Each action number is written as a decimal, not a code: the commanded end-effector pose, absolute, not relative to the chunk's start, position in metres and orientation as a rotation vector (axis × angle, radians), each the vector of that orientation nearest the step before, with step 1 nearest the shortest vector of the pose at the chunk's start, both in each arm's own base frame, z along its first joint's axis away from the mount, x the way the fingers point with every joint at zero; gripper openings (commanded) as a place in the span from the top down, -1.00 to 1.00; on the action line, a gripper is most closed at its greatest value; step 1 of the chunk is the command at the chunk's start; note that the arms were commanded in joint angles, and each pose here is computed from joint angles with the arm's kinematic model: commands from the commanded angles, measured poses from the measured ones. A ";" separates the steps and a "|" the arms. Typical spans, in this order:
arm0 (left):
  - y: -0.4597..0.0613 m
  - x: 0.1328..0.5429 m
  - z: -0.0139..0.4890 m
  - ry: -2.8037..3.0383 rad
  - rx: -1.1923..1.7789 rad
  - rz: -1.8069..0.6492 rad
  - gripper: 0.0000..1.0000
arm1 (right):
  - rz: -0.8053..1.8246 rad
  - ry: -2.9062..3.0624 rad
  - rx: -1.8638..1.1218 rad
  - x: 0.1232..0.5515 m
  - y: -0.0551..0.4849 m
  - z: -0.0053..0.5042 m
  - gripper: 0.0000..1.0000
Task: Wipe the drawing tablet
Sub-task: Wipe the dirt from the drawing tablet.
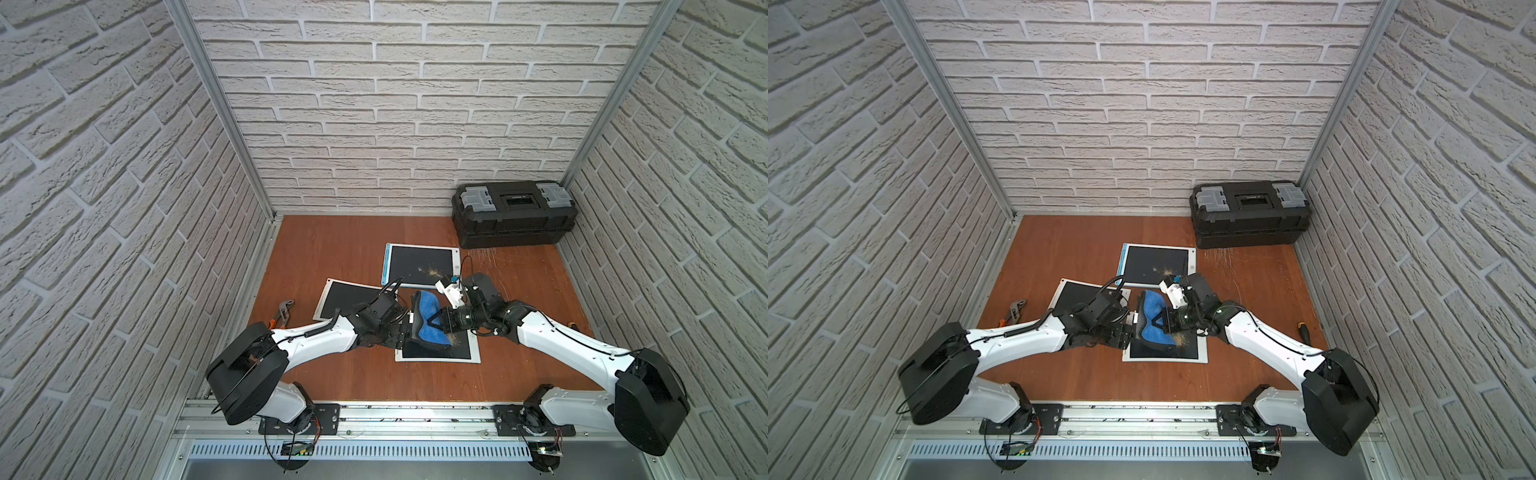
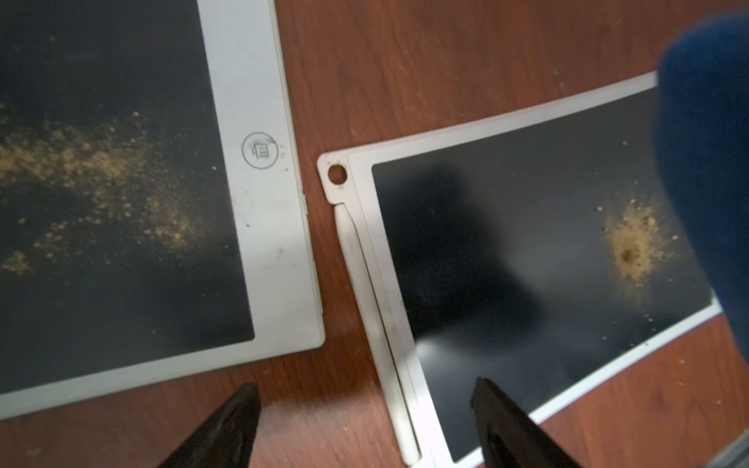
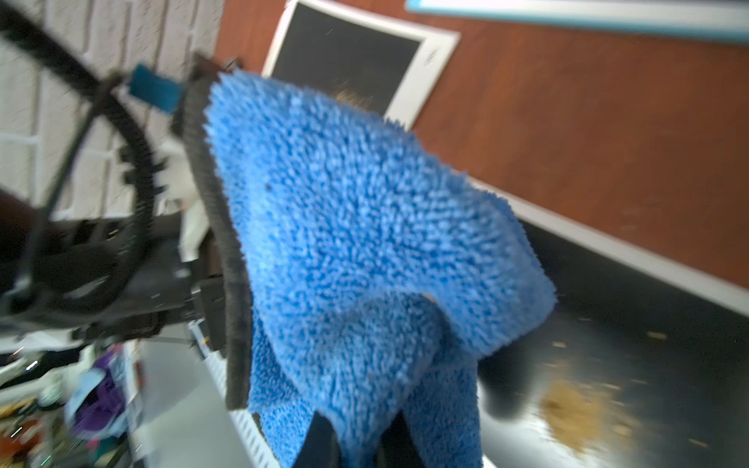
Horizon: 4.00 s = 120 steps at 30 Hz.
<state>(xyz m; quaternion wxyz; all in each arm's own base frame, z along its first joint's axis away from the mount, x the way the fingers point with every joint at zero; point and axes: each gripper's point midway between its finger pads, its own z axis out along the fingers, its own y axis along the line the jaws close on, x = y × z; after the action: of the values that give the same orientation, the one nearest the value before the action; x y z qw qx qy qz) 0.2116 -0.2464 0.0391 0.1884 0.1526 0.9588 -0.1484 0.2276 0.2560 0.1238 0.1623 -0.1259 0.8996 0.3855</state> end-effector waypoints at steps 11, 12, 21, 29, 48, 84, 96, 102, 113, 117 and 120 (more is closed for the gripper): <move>-0.251 0.213 0.022 2.730 0.560 -0.064 -0.76 | 1.222 2.635 -0.383 0.223 0.285 0.090 0.94; -0.251 0.213 0.022 2.730 0.559 -0.053 -0.76 | 1.206 2.643 -0.379 0.224 0.285 0.087 0.94; -0.246 0.209 0.019 2.743 0.565 -0.030 -0.75 | 1.097 2.687 -0.312 0.239 0.278 0.066 0.94; -0.245 0.205 0.011 2.761 0.562 -0.045 -0.75 | 0.983 2.785 -0.183 0.248 0.254 0.024 0.94; -0.240 0.193 -0.003 2.800 0.547 -0.079 -0.75 | 0.674 2.875 -0.103 0.252 0.211 0.000 0.94; -0.224 0.189 -0.019 2.892 0.532 -0.042 -0.73 | 0.529 2.765 -0.100 0.236 0.175 0.057 0.94; -0.225 0.189 -0.018 2.884 0.529 -0.052 -0.73 | 0.840 2.704 -0.059 0.231 0.211 0.091 0.94; -0.225 0.189 -0.019 2.884 0.527 -0.054 -0.73 | 0.963 2.701 0.001 0.232 0.228 0.084 0.94; -0.224 0.186 -0.025 2.898 0.531 -0.045 -0.73 | 0.924 2.787 0.079 0.236 0.231 0.034 0.94; -0.222 0.185 -0.026 2.906 0.530 -0.041 -0.73 | 0.829 2.814 0.081 0.235 0.219 0.024 0.94; -0.220 0.183 -0.027 2.910 0.532 -0.037 -0.73 | 0.732 2.825 0.075 0.234 0.205 0.023 0.94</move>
<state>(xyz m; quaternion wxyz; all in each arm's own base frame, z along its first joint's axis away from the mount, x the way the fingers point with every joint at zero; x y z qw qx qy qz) 0.2181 -0.2605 0.0183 0.1859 0.1750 0.9645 -0.0680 0.2337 0.2226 0.0291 0.0956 0.0234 0.9517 0.2907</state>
